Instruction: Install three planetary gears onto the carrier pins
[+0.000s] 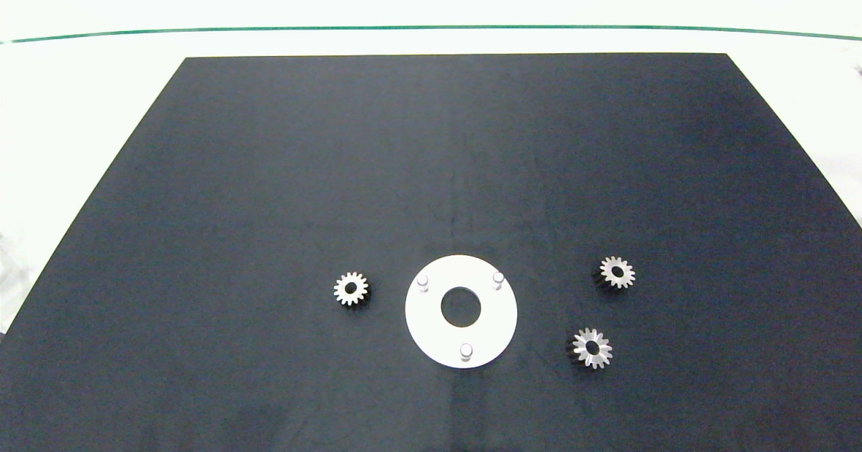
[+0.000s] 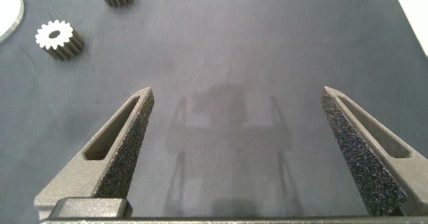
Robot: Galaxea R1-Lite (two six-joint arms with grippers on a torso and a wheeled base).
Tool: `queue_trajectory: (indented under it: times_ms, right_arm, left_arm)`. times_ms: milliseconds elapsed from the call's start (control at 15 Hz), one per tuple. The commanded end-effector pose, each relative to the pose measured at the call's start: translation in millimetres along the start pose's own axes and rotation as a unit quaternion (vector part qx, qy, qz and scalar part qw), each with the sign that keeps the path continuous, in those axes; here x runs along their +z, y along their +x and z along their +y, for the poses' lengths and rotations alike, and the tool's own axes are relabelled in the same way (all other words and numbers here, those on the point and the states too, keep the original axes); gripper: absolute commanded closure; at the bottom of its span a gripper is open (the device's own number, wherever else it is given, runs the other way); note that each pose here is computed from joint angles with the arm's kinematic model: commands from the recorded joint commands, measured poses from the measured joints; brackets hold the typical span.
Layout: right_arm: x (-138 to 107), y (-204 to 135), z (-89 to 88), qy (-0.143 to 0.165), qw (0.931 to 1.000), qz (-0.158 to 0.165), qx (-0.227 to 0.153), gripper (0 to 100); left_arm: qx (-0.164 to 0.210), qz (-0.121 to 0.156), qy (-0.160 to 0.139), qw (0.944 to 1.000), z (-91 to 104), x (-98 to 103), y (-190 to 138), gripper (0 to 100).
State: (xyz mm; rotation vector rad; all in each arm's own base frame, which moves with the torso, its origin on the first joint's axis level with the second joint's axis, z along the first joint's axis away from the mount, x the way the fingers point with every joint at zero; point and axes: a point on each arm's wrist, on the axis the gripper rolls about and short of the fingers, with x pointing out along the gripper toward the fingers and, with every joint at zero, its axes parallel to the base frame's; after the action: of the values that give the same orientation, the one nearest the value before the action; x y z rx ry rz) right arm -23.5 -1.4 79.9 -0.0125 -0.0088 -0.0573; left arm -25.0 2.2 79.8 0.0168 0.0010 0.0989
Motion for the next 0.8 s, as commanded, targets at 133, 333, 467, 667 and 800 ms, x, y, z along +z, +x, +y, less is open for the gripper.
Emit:
queue_trajectory:
  times_ms: [133,333,467,667,800]
  right_arm:
    - [35.6,-19.7,-1.7,-0.005,1.0,0.004,0.003,0]
    - [80.6,-36.4,-4.9,-0.012,0.9995,0.024,0.017,0]
    - [106.7,-30.7,-5.0,-0.031,0.9987,0.035,0.017,0]
    - [138.0,-7.0,-3.2,-0.036,0.9965,0.073,0.02,0]
    - [152.3,16.0,-1.1,-0.039,0.9928,0.11,0.027,0]
  left_arm:
    - [-0.006,0.002,0.028,0.9996,2.4,33.9,-19.9,0]
    - [-0.052,0.033,0.048,0.9969,3.9,71.2,-39.8,0]
    - [-0.072,0.055,0.053,0.9945,3.3,91.8,-38.7,0]
    - [-0.102,0.089,0.064,0.9887,2.5,108.0,-25.5,0]
    - [-0.114,0.112,0.089,0.9831,1.8,110.9,-15.2,0]
